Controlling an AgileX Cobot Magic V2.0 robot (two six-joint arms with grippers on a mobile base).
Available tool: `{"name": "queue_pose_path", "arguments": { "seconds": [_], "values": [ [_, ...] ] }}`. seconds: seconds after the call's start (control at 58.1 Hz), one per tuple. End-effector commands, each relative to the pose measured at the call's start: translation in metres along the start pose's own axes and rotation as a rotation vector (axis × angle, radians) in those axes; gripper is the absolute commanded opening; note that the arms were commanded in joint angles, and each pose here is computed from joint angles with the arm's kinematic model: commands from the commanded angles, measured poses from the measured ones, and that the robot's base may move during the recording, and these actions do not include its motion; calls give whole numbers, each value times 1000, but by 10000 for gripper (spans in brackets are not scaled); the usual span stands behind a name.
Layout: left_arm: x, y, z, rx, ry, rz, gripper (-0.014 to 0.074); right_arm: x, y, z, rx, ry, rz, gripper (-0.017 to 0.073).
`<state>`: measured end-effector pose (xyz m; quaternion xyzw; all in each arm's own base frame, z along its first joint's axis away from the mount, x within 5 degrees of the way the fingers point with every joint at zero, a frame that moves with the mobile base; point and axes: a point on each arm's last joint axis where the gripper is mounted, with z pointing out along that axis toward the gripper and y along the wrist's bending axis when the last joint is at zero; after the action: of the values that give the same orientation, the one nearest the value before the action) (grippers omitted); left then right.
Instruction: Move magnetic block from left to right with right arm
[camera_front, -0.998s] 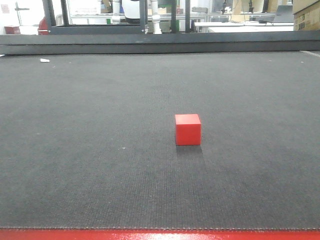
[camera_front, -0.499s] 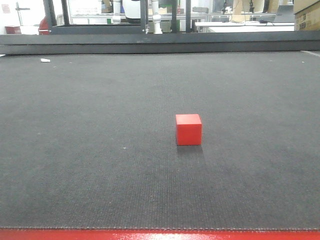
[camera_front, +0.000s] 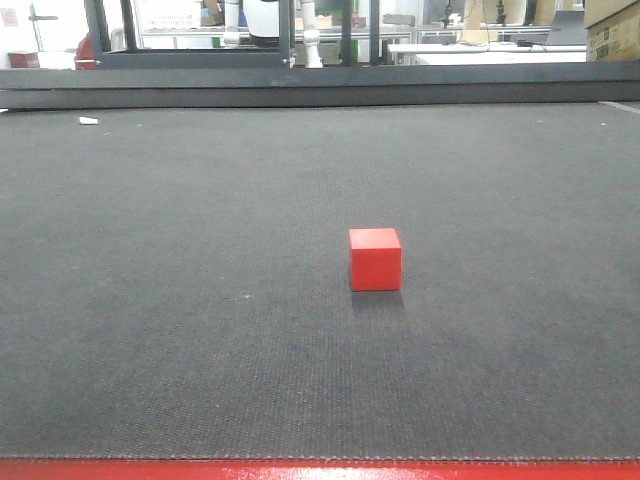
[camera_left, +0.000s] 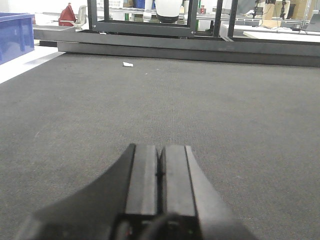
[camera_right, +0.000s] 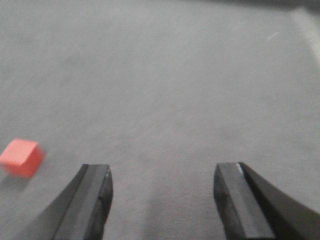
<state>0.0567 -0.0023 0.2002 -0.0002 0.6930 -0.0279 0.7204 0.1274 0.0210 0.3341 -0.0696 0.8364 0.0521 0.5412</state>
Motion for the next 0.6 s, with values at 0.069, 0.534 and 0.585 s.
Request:
{"name": "queue_pose_path", "arguments": {
  "seconds": [0.069, 0.534, 0.585],
  "values": [
    [-6, 1, -1, -5, -90, -10, -126, -45, 21, 25, -110, 31, -11, 560],
    [-6, 1, -1, -5, -90, -10, -126, -77, 121, 128, -75, 453, 166, 560],
    [-6, 1, -1, -5, -90, -10, -126, -75, 129, 138, -68, 477, 185, 560]
  ]
}}
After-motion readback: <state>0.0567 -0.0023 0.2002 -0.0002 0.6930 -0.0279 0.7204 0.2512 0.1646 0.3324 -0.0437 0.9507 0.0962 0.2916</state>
